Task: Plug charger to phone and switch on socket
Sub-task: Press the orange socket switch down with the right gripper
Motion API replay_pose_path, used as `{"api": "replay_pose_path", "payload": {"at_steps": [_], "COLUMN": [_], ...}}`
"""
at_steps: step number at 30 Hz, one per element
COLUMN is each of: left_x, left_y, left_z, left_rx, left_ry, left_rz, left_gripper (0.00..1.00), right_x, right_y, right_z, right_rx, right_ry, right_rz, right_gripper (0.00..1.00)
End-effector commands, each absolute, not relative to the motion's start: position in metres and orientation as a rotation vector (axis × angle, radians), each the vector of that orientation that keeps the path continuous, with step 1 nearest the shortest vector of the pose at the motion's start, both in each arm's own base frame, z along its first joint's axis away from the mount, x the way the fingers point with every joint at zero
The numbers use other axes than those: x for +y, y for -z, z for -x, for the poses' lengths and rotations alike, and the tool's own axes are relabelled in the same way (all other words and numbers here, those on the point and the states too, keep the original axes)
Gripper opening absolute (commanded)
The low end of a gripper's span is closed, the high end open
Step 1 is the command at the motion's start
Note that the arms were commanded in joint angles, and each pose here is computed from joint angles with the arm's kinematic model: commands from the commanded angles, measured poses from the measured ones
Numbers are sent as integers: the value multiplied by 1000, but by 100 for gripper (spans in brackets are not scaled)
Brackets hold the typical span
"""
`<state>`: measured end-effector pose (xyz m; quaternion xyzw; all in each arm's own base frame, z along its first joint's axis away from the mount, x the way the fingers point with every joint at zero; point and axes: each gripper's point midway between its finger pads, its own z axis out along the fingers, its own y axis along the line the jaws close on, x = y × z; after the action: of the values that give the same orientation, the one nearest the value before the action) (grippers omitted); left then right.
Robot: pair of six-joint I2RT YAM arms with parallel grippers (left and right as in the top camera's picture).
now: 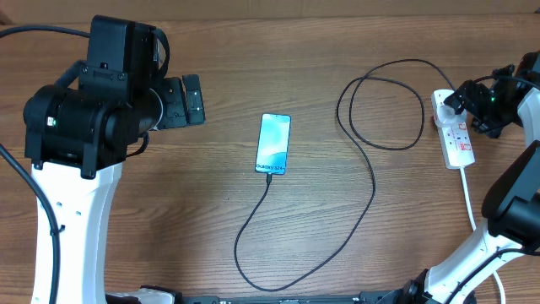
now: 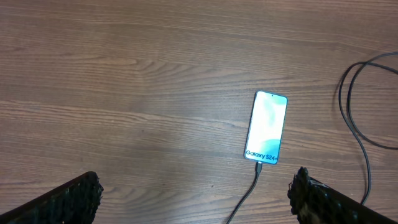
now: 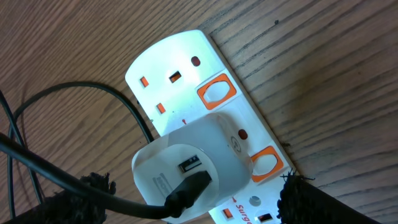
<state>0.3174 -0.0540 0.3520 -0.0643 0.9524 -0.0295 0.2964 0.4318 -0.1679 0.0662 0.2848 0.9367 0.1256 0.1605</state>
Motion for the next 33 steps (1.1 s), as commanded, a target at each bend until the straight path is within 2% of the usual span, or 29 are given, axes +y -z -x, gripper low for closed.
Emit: {"api": "replay_pose_path", "payload": {"at_steps": [1,33], "left_x": [-52,-52], "left_y": [-350,-350], "left_z": [-319,-319], "left_rx": [2535,2535], "left_ry": [46,46], "left_rz": [152,152], "left_gripper": [100,100], "right_x": [-165,-152], "right_y": [-61,-32], "right_z": [-434,-433], "right_rx": [2682,2674], "right_ry": [-373,-418], "right_rz": [-801,-779], "right_gripper": [89,89]}}
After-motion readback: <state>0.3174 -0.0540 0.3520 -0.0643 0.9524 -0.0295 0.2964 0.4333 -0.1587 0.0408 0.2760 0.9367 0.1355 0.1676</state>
